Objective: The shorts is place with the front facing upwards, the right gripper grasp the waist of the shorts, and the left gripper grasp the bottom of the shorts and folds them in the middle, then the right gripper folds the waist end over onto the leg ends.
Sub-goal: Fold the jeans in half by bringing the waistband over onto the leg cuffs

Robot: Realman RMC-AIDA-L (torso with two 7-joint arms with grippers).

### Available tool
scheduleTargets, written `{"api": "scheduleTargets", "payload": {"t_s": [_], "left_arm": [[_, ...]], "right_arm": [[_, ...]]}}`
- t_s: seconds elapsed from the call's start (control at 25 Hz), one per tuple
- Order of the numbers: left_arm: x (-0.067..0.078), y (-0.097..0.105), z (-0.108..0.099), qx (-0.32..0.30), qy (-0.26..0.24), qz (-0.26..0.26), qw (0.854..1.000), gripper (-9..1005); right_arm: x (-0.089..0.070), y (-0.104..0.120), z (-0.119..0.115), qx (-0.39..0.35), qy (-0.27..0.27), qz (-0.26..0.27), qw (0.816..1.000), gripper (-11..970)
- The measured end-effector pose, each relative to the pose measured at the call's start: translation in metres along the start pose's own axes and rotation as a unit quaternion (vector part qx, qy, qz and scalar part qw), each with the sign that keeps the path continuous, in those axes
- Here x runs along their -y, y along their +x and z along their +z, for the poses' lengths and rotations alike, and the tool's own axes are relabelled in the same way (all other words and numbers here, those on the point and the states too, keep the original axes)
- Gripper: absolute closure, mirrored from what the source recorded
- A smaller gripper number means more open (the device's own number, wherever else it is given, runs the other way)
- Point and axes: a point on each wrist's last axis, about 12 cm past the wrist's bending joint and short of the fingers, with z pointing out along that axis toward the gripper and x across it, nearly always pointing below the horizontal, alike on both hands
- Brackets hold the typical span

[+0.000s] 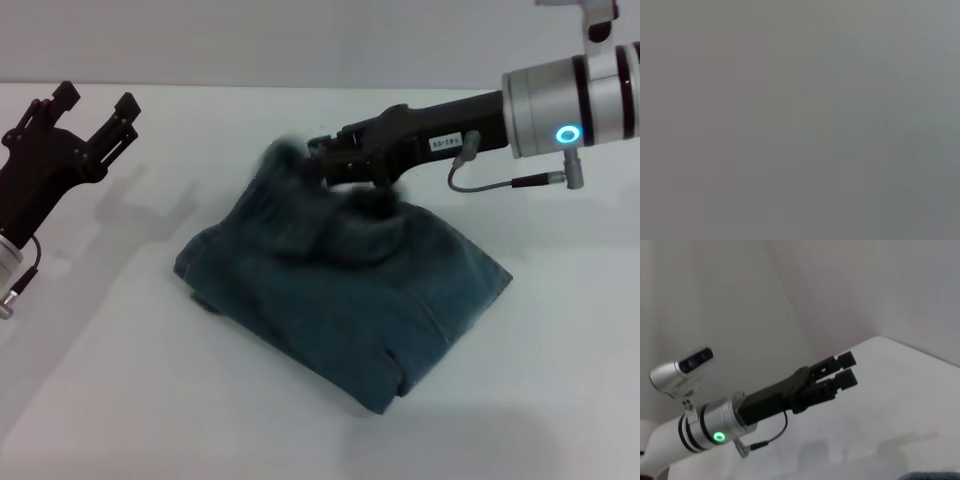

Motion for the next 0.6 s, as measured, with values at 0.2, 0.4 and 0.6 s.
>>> {"api": "scheduleTargets", "payload": {"t_s": [0.2,0.4,0.6], "left_arm": [[0.0,0.001,-0.001,-0.002,-0.001,0.001,1.0,167],[0.001,0.004,-0.002,-0.007,-0.002,0.007,1.0,167],[0.001,0.006,-0.004,-0.012,-0.003,0.005,1.0,167]], "right_arm": [[-0.004,0.001,0.01,-0.023,-0.008,-0.029,0.999,658],[-0.005,0.004,0.021,-0.035,-0.005,-0.052,0.998,512],[-0.007,0.006,0.026,-0.046,-0.006,-0.057,0.997,450]]}}
